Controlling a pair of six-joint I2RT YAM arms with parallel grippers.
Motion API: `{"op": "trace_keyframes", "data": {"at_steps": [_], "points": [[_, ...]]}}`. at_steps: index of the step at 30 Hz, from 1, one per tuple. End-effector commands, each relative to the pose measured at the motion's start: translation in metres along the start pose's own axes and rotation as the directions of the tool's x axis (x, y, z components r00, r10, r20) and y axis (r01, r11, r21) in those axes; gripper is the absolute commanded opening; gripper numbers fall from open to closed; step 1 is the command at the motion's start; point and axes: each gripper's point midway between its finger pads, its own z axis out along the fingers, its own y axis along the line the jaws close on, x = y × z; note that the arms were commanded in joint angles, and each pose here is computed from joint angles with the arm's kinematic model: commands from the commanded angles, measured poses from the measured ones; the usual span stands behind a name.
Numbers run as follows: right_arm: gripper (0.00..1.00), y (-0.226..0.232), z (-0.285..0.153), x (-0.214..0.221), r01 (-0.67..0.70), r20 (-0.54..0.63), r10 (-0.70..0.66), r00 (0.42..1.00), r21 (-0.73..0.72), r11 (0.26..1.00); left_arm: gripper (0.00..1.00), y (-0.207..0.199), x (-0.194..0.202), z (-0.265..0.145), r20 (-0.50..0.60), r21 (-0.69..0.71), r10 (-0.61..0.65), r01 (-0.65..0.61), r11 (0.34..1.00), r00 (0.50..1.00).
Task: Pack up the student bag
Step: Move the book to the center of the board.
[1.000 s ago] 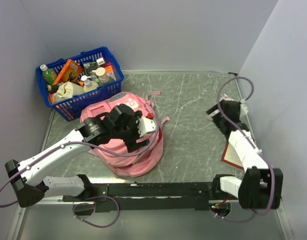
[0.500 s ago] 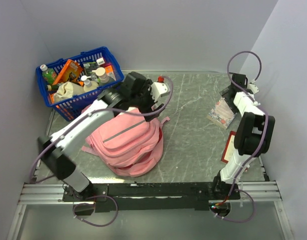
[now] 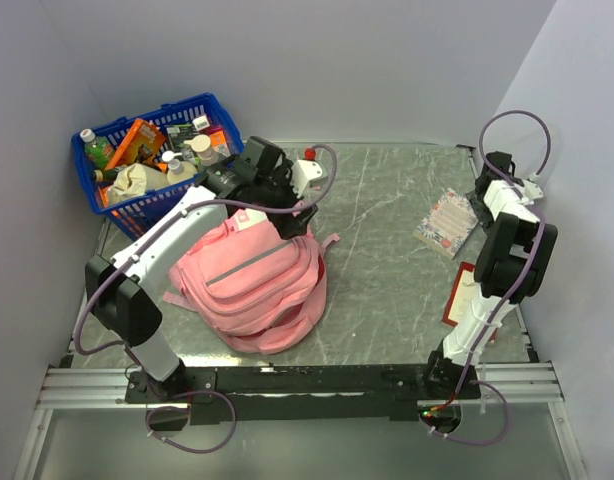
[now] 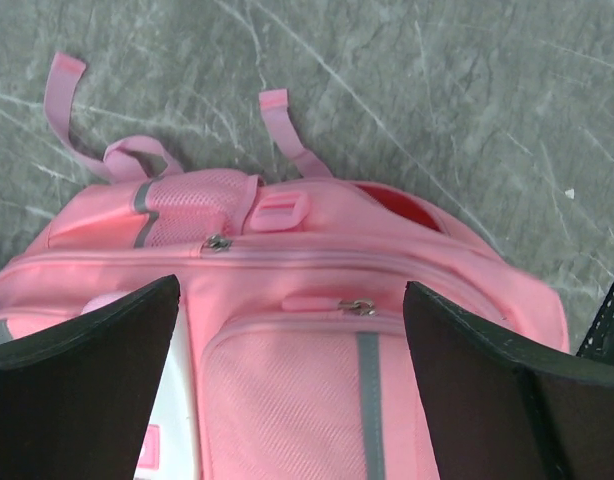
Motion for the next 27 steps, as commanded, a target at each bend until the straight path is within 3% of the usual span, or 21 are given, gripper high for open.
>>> {"op": "trace_keyframes", "data": {"at_steps": [1, 6, 14, 18, 21, 27], "points": [[0.91, 0.005, 0.006, -0.021, -0.031, 0.072, 0.025, 0.997, 0.071, 0.997, 0.96, 0.008, -0.010, -0.023, 0.064, 0.005, 0.007, -0.007, 1.000, 0.998], [0.91, 0.020, 0.015, -0.008, 0.036, 0.020, -0.038, 0.999, 0.103, 0.994, 0.96, 0.024, -0.010, -0.038, 0.091, -0.038, -0.006, 0.009, 0.999, 0.996], [0.85, 0.049, -0.004, 0.050, 0.219, -0.095, -0.215, 0.972, 0.032, 0.975, 0.96, 0.045, -0.015, -0.062, 0.149, -0.088, -0.035, 0.048, 0.995, 0.988], [0.85, 0.060, -0.015, 0.051, 0.240, -0.104, -0.241, 0.965, -0.025, 0.970, 0.97, 0.051, -0.015, -0.068, 0.170, -0.100, -0.041, 0.058, 0.993, 0.985], [0.84, 0.069, -0.024, 0.070, 0.289, -0.183, -0.298, 0.937, -0.076, 0.954, 0.96, 0.054, -0.015, -0.073, 0.181, -0.103, -0.046, 0.066, 0.993, 0.982], [0.86, 0.078, -0.035, 0.103, 0.466, -0.202, -0.477, 0.855, -0.100, 0.879, 0.96, 0.055, -0.014, -0.080, 0.195, -0.111, -0.039, 0.061, 0.992, 0.980]]}}
